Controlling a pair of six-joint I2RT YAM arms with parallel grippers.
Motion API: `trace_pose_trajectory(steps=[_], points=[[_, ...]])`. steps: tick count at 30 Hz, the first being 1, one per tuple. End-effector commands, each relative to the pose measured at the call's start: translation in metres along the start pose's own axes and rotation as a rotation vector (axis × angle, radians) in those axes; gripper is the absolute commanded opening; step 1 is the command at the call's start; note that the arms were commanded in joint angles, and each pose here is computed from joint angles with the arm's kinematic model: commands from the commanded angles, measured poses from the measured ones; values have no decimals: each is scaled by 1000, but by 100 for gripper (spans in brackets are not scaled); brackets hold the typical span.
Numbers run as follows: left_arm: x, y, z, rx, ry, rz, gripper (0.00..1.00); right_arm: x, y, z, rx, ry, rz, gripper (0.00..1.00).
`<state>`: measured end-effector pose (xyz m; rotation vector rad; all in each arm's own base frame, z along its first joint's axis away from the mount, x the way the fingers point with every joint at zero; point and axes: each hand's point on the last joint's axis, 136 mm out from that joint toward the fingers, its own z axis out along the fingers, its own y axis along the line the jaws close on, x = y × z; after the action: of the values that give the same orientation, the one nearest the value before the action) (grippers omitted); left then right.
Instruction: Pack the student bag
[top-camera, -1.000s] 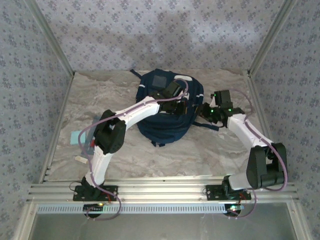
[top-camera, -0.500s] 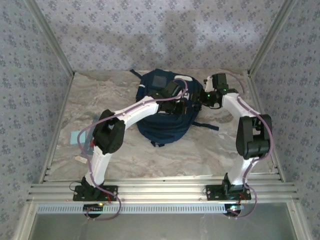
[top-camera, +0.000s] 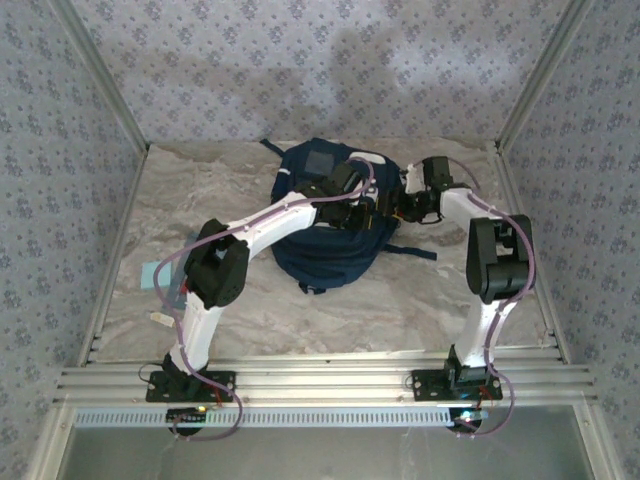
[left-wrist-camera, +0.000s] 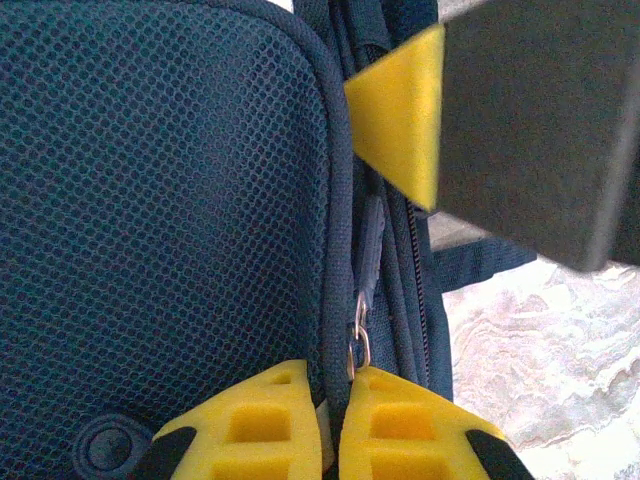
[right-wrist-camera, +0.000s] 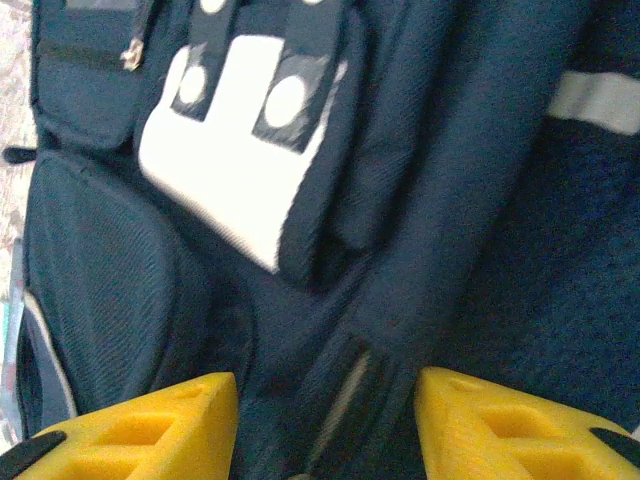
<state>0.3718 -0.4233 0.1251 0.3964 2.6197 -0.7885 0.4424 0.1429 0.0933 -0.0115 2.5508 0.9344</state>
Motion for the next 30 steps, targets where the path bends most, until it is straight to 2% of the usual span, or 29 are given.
trace_pose_trajectory(steps=[1, 6, 13, 23, 30], points=[[-31, -26, -38, 88, -109, 44, 0, 13, 24, -9, -45, 11, -39, 52], [-32, -25, -37, 87, -112, 36, 0, 20, 34, -16, -52, 7, -49, 50], [-35, -26, -37, 90, -118, 31, 0, 50, 20, -11, -18, 61, -32, 51], [-35, -27, -41, 94, -120, 27, 0, 48, 11, 5, 6, 71, -30, 42], [-35, -27, -40, 92, -120, 27, 0, 42, 10, 5, 15, 49, -25, 11]])
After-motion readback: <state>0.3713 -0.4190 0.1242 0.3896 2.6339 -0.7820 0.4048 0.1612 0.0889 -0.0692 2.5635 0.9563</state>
